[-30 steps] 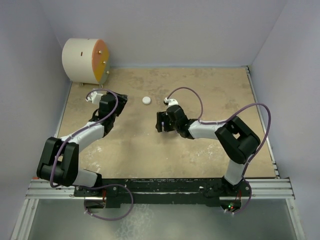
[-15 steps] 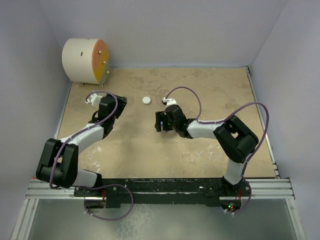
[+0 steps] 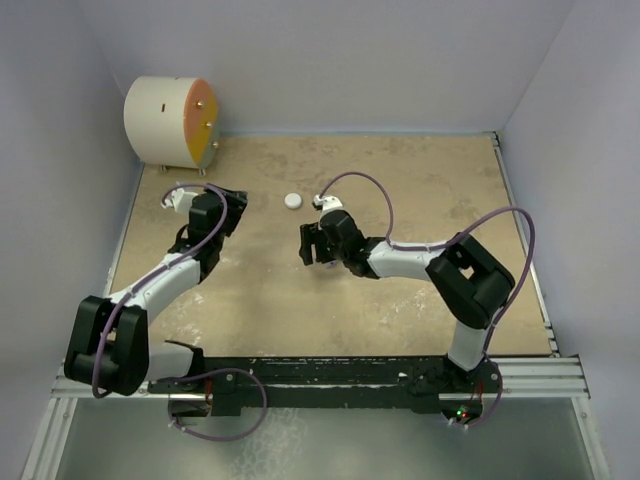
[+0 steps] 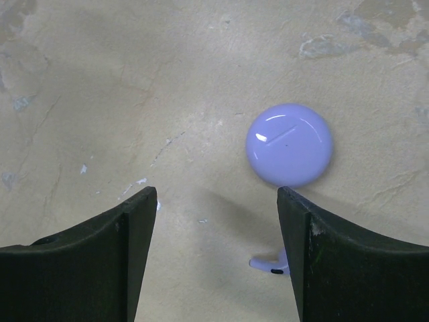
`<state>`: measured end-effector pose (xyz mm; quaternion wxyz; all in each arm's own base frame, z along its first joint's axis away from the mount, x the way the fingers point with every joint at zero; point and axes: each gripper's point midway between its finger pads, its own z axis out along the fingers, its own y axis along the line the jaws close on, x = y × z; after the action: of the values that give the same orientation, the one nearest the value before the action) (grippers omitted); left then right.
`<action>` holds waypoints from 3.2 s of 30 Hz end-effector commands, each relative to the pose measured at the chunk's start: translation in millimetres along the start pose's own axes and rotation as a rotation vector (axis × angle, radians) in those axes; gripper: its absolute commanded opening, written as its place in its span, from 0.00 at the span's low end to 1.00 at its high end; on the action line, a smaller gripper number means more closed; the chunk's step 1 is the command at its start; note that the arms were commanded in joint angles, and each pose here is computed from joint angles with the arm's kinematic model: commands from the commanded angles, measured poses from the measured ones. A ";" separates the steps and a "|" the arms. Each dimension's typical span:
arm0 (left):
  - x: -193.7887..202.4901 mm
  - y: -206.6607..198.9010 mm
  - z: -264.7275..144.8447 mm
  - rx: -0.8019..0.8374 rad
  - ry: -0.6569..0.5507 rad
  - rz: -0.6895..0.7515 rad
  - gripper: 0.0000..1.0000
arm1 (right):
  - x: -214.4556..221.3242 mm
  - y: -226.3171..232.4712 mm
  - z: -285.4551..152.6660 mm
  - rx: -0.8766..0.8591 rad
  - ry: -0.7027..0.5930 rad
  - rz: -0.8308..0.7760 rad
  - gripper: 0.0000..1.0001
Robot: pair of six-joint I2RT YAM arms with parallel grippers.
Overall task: Insert the wireless bluetooth earbuds into the charging case
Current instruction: Pick up the charging case at the center of the board.
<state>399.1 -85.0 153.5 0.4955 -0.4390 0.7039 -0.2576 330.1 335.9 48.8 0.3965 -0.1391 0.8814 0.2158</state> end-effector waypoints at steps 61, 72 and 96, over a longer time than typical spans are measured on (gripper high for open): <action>33.4 -20.5 -7.9 0.137 0.201 0.023 0.59 | -25.8 -52.4 22.6 0.034 -0.066 -0.393 0.31; 105.1 -38.0 -23.6 0.262 0.416 0.008 0.55 | -92.6 7.3 -23.6 -0.217 -0.399 -0.446 0.00; 117.0 -70.9 -46.6 0.481 0.374 -0.075 0.49 | -99.3 53.3 -41.7 -0.473 -0.501 -0.448 0.00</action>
<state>365.1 -219.5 151.1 0.4157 -0.2926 0.7129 -0.4830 343.9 354.5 123.3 0.5669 -0.3579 0.6719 0.3146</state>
